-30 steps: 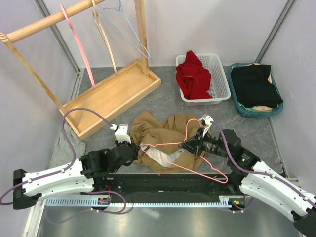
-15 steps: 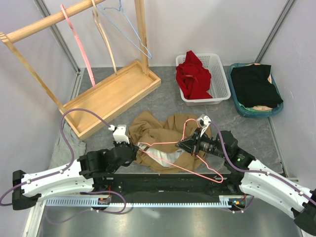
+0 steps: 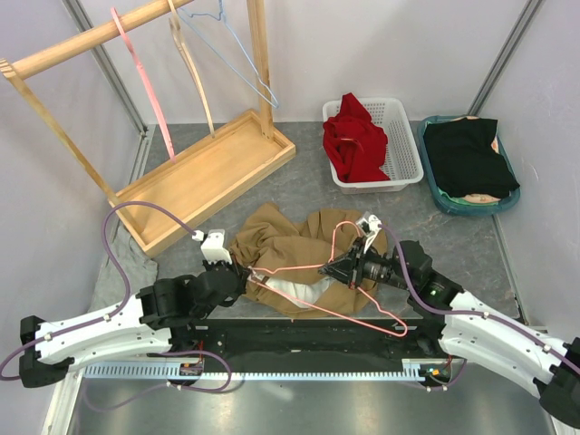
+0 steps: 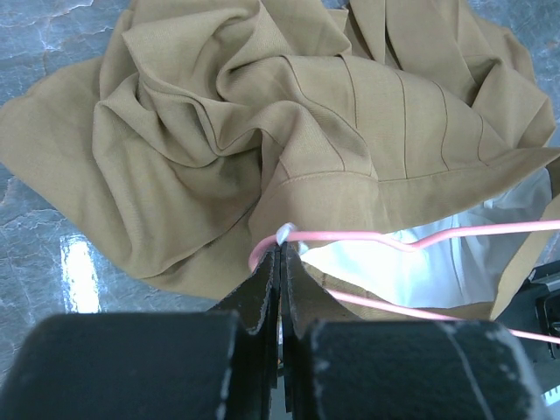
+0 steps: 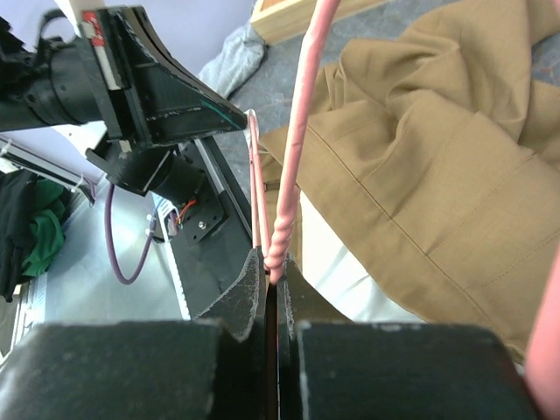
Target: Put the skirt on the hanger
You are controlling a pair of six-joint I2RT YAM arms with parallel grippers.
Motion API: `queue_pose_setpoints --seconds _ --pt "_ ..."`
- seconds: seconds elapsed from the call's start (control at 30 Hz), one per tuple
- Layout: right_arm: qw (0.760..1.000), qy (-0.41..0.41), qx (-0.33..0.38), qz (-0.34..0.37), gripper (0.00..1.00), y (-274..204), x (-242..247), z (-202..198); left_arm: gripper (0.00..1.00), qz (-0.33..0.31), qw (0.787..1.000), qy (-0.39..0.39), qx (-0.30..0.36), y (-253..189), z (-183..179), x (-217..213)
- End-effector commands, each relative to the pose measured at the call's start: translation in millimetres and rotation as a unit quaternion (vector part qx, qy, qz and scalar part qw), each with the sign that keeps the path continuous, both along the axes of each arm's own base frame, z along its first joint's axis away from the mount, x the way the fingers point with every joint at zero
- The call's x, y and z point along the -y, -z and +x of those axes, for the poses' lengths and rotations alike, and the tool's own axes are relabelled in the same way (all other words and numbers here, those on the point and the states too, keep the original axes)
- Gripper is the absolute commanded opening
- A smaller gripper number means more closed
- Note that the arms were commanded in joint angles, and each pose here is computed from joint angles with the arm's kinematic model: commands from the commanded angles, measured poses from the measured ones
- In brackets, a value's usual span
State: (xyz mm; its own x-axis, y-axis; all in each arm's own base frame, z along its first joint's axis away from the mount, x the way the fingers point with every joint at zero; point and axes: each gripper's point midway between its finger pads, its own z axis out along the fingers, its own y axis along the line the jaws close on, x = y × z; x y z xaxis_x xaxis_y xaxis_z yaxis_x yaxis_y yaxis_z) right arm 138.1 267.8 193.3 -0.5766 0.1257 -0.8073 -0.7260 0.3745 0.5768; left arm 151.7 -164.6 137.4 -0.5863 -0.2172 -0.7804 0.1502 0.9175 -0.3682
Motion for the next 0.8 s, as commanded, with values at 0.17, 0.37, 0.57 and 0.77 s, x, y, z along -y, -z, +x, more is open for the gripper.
queue_pose_setpoints --seconds 0.17,0.37,0.57,0.77 --pt "1.000 0.006 0.020 -0.001 0.00 -3 -18 12 0.02 -0.024 1.000 -0.013 0.010 -11 6 4" --pt "1.000 0.010 0.020 0.005 0.00 0 -31 18 0.02 -0.023 1.000 -0.011 0.007 -8 5 6" --pt "1.000 -0.001 0.017 0.010 0.00 6 -49 14 0.02 -0.021 1.000 0.002 0.007 -8 5 12" --pt "1.000 -0.003 0.021 0.018 0.00 5 -67 14 0.02 -0.022 0.999 0.022 0.011 -11 4 20"
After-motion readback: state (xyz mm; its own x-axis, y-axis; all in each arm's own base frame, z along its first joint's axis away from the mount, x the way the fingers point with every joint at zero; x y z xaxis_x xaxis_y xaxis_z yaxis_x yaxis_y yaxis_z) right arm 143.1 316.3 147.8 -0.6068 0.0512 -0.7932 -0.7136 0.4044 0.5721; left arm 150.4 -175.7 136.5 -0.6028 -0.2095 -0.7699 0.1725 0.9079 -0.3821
